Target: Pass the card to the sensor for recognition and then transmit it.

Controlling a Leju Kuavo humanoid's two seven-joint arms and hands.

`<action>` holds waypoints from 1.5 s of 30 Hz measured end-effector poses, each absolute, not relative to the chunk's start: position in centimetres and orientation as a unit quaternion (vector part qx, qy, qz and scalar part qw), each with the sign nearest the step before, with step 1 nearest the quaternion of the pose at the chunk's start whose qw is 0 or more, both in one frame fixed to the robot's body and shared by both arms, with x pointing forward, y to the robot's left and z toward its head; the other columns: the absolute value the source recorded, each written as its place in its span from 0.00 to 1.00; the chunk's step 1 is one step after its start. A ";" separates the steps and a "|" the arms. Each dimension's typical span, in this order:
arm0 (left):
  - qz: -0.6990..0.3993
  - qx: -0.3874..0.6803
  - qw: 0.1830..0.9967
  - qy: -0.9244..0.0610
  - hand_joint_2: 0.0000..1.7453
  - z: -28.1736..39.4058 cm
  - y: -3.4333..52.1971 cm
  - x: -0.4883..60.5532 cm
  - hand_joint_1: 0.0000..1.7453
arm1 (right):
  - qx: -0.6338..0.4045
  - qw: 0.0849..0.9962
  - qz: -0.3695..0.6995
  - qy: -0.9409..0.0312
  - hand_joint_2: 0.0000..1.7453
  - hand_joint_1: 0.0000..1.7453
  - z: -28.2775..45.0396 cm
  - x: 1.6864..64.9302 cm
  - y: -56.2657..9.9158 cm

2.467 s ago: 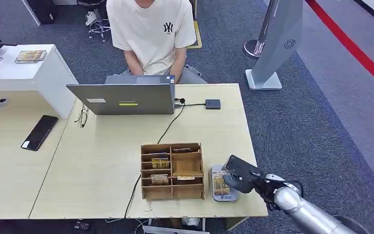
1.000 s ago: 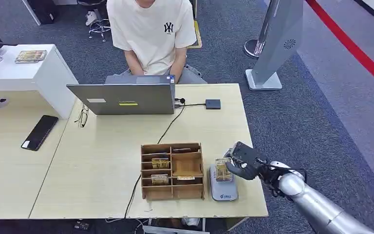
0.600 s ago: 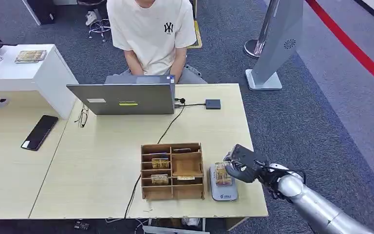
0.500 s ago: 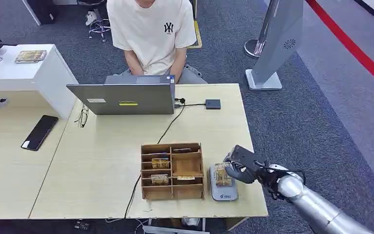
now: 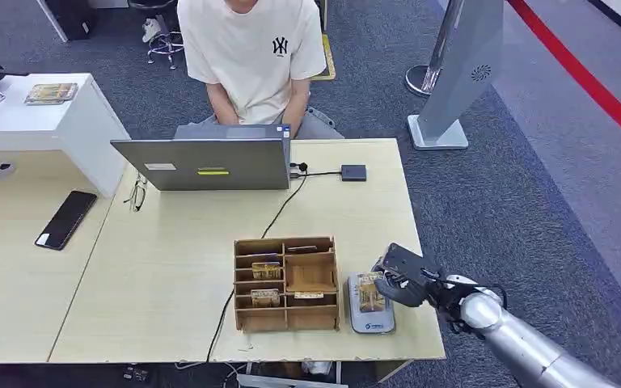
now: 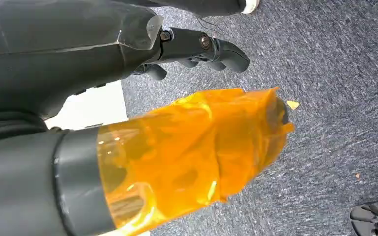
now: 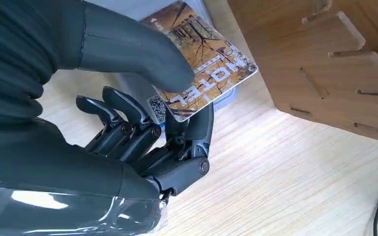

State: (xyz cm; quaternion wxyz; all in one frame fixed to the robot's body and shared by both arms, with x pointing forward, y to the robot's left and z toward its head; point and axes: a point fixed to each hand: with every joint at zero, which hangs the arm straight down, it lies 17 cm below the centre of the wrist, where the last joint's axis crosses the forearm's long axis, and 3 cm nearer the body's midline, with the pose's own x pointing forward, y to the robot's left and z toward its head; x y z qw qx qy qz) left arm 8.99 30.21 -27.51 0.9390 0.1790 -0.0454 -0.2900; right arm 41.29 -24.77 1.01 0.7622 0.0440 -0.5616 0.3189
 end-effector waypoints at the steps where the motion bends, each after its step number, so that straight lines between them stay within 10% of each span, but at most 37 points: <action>1: -0.290 0.179 0.939 -0.045 0.00 -27.5 30.2 9.0 0.00 | 0.044 0.763 0.319 -0.561 1.00 1.00 1.0 41.3 -24.7; 45: -0.290 0.180 0.939 -0.045 0.00 -27.5 30.2 9.0 0.00 | -0.020 0.750 0.345 -0.564 1.00 1.00 0.2 41.9 -25.3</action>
